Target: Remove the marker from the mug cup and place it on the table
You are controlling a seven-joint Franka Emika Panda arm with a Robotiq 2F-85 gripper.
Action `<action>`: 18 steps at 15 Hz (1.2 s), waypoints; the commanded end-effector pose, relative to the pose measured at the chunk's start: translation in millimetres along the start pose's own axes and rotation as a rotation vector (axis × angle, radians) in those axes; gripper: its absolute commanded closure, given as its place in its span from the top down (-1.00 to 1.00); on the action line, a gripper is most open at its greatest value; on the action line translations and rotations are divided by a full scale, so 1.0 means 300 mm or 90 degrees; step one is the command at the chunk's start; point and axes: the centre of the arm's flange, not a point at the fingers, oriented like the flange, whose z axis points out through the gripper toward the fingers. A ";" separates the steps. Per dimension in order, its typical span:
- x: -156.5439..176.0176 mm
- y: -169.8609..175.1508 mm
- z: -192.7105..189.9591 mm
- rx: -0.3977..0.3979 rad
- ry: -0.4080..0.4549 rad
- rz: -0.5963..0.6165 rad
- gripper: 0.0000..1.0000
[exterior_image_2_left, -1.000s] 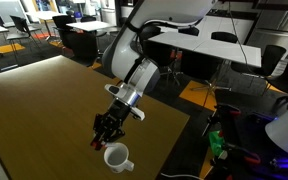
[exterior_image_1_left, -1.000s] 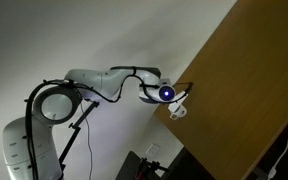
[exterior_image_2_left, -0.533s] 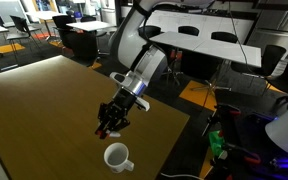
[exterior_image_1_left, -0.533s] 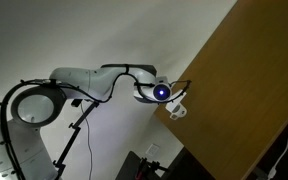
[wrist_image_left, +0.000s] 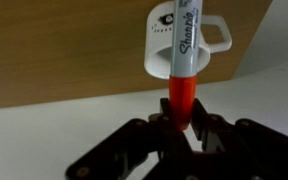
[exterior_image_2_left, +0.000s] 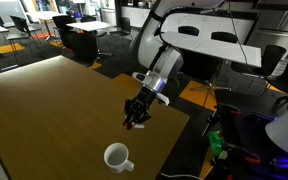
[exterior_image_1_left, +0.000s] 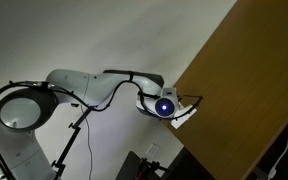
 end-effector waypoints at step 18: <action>-0.104 0.280 -0.033 -0.088 -0.263 0.057 -0.88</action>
